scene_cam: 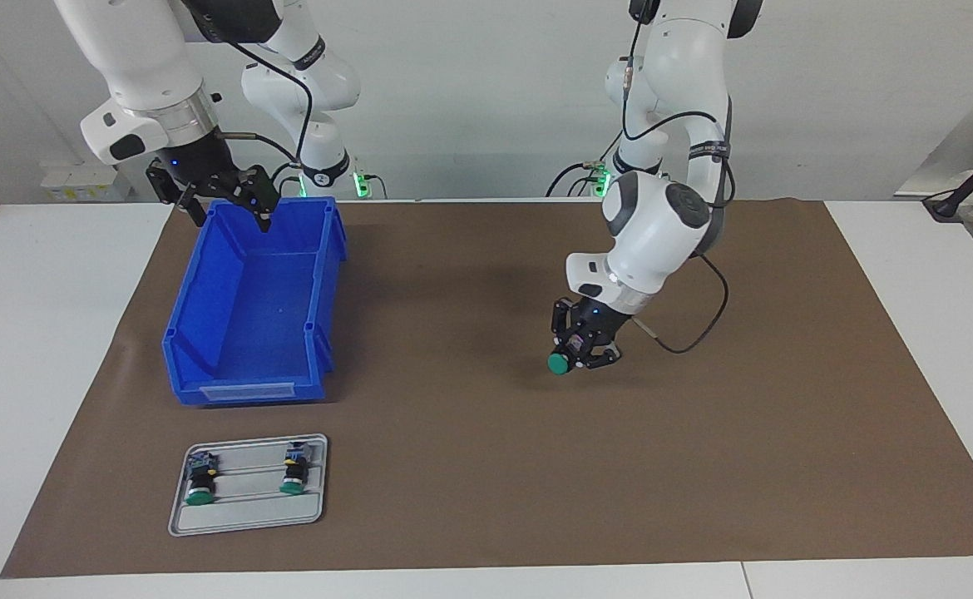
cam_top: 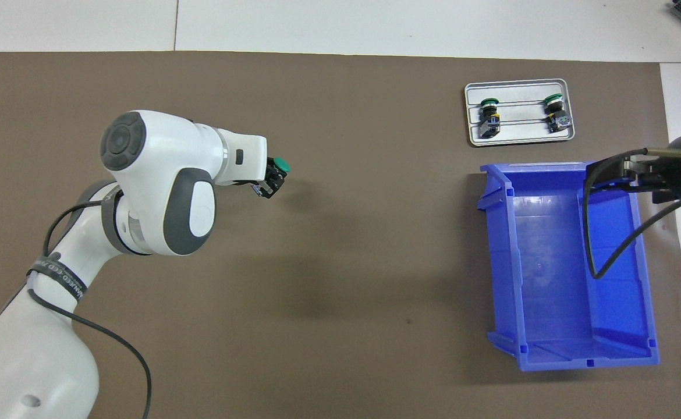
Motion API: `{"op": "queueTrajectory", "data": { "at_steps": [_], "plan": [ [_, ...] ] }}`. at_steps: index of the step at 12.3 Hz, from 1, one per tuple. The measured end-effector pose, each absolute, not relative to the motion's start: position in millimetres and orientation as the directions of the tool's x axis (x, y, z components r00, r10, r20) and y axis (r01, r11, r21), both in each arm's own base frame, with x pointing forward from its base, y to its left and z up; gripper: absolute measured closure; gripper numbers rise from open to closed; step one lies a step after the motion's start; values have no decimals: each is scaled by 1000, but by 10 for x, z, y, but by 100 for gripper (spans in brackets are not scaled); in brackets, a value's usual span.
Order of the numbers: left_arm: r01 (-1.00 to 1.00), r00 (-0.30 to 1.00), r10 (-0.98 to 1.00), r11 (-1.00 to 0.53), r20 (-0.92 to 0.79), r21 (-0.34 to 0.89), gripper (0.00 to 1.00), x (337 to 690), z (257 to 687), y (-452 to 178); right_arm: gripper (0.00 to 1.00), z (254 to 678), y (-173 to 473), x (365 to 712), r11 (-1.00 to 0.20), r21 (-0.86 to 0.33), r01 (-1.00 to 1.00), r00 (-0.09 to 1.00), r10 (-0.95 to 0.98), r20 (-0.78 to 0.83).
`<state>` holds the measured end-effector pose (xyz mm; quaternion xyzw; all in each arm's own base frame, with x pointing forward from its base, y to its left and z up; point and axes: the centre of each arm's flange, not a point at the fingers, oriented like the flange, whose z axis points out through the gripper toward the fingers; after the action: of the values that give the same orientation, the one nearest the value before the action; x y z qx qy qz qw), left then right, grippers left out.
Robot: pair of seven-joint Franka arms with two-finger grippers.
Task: Place and press button with both arms
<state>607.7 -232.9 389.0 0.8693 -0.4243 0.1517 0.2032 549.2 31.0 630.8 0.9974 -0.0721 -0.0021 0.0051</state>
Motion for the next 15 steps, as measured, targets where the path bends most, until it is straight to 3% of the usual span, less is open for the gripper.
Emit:
{"op": "queueTrajectory", "data": {
  "at_steps": [2,5,9,15],
  "plan": [
    [-795,603,-624,-524,496,307,67,6167,3944,-1844,0,6308,310,5492,-990,11,-144,990,-144,-4],
    [-819,566,-562,-463,603,338,67,6118,3884,-1352,0,6308,310,5492,-990,11,-144,990,-144,-4],
    [-859,479,-417,-404,772,315,67,5612,3500,-978,0,6308,310,5492,-990,11,-144,990,-144,-4],
    [-864,362,-277,-457,890,210,67,5069,3174,-947,0,6308,310,5492,-990,11,-144,990,-144,-4]
  ]
}}
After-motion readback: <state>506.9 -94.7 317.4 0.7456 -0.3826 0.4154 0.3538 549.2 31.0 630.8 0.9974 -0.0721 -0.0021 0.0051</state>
